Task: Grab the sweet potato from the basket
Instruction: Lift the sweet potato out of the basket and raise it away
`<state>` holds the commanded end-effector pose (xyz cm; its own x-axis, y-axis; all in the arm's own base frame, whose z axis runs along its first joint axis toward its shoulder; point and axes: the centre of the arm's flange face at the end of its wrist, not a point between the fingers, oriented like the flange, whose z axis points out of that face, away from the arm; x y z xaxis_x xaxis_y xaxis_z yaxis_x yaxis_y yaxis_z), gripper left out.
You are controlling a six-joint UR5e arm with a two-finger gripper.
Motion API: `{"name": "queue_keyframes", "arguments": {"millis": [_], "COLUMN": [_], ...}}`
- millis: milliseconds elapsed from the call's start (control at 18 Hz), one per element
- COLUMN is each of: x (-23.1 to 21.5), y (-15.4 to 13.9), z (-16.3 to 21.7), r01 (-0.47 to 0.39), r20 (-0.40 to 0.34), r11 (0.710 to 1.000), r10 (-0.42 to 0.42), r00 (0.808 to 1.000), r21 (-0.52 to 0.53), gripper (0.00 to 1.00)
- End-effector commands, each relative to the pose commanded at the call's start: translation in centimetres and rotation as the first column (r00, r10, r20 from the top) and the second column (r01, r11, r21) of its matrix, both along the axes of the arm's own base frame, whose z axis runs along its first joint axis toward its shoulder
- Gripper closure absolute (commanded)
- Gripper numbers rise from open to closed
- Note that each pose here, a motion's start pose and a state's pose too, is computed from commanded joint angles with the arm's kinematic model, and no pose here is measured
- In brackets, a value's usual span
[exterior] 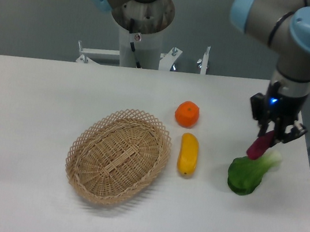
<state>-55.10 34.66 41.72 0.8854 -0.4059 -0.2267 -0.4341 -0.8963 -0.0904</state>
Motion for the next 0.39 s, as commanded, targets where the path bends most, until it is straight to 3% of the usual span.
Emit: {"name": "queue_keyframes", "arguments": {"millis": [389], "x": [0.00], "y": [-0.28], "z": [-0.25], "r01": [-0.004], "r20": [0.008], "r11": [1.000], "r10": [0.004], "r00": [1.000], "r21": [0.000], "gripper": [0.85]}}
